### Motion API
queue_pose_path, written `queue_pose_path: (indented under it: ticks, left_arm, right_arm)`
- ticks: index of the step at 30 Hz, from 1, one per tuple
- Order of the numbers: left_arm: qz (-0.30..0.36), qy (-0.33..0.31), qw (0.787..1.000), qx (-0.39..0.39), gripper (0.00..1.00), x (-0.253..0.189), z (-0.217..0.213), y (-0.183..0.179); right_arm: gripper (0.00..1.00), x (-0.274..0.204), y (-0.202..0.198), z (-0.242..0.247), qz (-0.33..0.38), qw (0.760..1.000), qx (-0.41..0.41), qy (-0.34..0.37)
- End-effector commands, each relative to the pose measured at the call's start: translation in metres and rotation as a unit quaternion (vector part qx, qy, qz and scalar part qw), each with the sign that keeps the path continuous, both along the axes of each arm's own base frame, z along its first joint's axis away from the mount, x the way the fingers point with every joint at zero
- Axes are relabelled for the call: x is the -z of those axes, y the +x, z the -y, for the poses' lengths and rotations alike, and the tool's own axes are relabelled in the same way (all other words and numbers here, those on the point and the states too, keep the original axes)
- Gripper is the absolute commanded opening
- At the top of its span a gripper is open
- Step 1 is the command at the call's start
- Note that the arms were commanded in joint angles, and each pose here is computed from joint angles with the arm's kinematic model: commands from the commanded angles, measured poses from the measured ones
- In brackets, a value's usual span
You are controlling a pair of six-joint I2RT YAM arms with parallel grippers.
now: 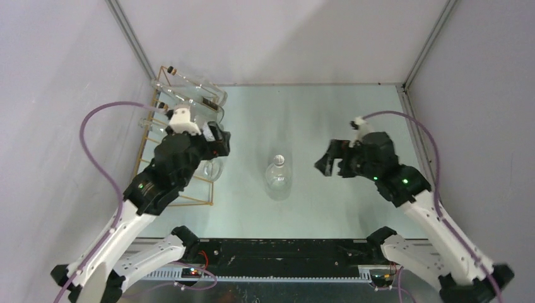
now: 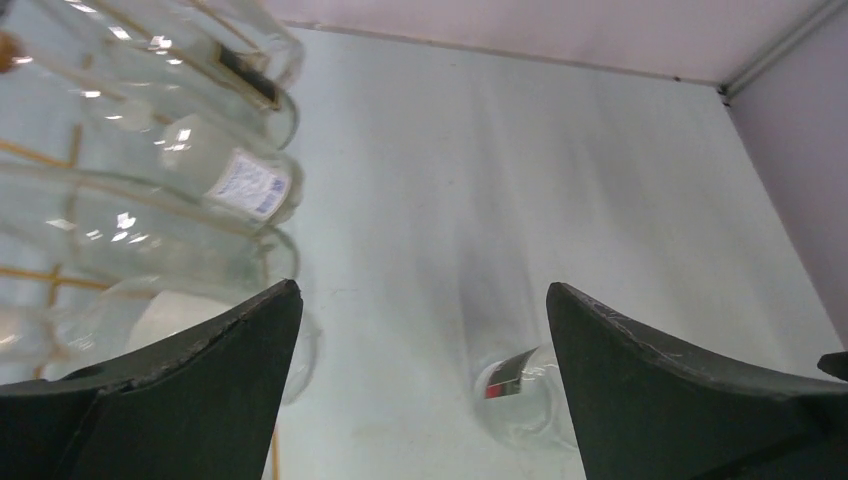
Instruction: Take the wine bottle off the wine rack
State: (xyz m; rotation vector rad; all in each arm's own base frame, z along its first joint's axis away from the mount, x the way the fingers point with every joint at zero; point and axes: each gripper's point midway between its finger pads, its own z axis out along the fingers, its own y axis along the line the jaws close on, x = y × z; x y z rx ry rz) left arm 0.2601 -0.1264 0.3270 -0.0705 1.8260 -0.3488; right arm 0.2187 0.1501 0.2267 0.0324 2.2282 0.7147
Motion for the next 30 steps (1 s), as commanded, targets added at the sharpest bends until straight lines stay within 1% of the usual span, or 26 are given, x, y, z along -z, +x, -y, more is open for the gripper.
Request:
queue_pose_path:
  ticks: [1,2,3,4,5,8,11,17,21,30]
  left_arm:
    - [0.005,0.014,0.998,-0.067,1.0,-0.001,-0.045,-0.021]
    - [0.0,0.018,0.997,-0.071,1.0,0.003,-0.05,-0.026]
    - [0.01,0.007,0.997,-0.075,1.0,-0.001,-0.056,-0.032]
    - [0.008,0.007,0.997,-0.077,1.0,0.003,-0.059,-0.036]
    - [0.018,-0.009,0.997,-0.079,1.0,-0.001,-0.064,-0.043]
    - [0.027,-0.025,0.995,-0.088,1.0,0.006,-0.073,-0.052]
    - [0.033,-0.033,0.994,-0.099,1.0,0.008,-0.083,-0.06]
    - [0.01,-0.002,0.995,-0.095,1.0,0.018,-0.086,-0.064]
    - [0.007,0.007,0.995,-0.099,1.0,0.023,-0.089,-0.065]
    - [0.007,-0.002,0.996,-0.093,1.0,0.031,-0.086,-0.066]
  right_arm:
    - [0.96,-0.05,0.019,-0.046,0.1,0.994,-0.031,-0.028]
    - [0.96,-0.051,0.015,-0.063,0.104,0.992,-0.057,-0.034]
    - [0.96,-0.061,0.018,-0.068,0.125,0.989,-0.06,-0.043]
    - [0.96,-0.061,0.015,-0.083,0.131,0.987,-0.08,-0.052]
    - [0.97,-0.065,0.02,-0.087,0.145,0.984,-0.08,-0.068]
    - [0.98,-0.071,0.02,-0.105,0.164,0.978,-0.099,-0.082]
    - [0.98,-0.064,0.023,-0.123,0.157,0.976,-0.121,-0.087]
    - [0.98,-0.053,0.027,-0.15,0.148,0.972,-0.146,-0.106]
    - [0.97,-0.048,0.035,-0.155,0.144,0.973,-0.133,-0.124]
    - [0.92,-0.024,0.038,-0.165,0.122,0.973,-0.127,-0.148]
